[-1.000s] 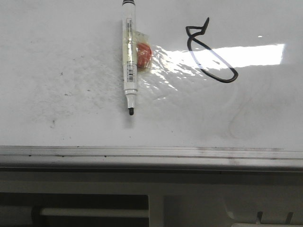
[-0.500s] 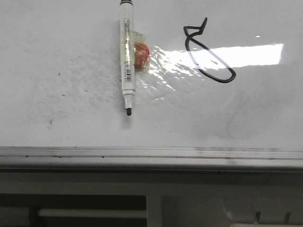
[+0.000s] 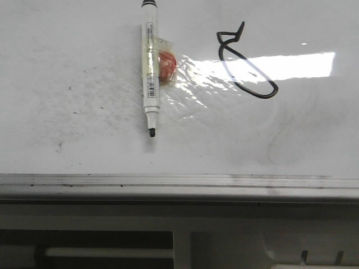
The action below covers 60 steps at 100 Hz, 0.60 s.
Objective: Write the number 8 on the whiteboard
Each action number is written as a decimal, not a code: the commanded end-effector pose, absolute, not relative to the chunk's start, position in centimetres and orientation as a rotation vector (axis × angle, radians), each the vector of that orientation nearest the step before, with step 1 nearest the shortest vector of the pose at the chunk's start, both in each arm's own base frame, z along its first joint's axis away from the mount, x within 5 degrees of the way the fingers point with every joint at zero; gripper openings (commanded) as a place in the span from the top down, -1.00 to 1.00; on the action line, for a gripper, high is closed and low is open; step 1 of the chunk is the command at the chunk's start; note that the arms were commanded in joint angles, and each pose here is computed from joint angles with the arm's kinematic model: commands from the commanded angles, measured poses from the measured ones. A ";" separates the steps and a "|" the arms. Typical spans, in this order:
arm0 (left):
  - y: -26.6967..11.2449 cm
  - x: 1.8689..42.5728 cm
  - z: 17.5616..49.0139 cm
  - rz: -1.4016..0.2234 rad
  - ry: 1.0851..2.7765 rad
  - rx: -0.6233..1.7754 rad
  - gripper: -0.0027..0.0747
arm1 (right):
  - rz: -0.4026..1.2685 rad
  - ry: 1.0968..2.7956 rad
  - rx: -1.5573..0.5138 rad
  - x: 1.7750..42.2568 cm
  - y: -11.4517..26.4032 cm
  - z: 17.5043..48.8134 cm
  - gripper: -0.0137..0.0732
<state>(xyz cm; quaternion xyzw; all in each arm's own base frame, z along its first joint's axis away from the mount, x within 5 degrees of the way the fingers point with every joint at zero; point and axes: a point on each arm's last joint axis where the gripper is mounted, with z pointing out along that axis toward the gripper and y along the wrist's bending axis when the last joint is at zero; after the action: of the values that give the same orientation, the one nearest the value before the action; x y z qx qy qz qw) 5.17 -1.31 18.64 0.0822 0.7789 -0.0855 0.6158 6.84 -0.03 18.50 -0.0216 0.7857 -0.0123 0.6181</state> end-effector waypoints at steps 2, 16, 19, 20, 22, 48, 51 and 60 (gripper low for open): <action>-1.3 5.2 17.8 -0.211 1.769 0.170 0.98 | -0.065 1.723 -0.053 6.9 -0.1 19.0 0.79; -1.3 5.2 17.8 -0.211 1.769 0.170 0.98 | -0.096 1.764 -0.021 6.0 -0.5 18.4 0.79; -1.3 5.2 17.8 -0.211 1.769 0.170 0.98 | -0.105 1.786 -0.011 5.8 -0.6 18.1 0.79; -1.3 5.2 17.8 -0.211 1.769 0.170 0.98 | -0.107 1.782 -0.008 5.7 -0.6 18.1 0.79; -1.3 5.2 17.8 -0.211 1.769 0.170 0.98 | -0.112 1.798 -0.001 5.5 -0.7 17.9 0.79; -1.3 5.2 17.8 -0.211 1.769 0.170 0.98 | -0.111 1.757 0.003 5.3 -0.7 18.2 0.79; -1.3 5.2 17.8 -0.211 1.769 0.170 0.98 | -0.111 1.757 0.003 5.3 -0.7 18.2 0.79; -1.3 5.2 17.8 -0.211 1.769 0.170 0.98 | -0.111 1.757 0.003 5.3 -0.7 18.2 0.79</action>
<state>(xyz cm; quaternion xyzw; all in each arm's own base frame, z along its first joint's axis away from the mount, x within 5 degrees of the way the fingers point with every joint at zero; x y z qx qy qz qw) 5.17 -1.30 18.63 0.0805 0.7795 -0.0868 0.6151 5.36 -0.73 18.16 0.0076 0.7821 -0.0449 0.6215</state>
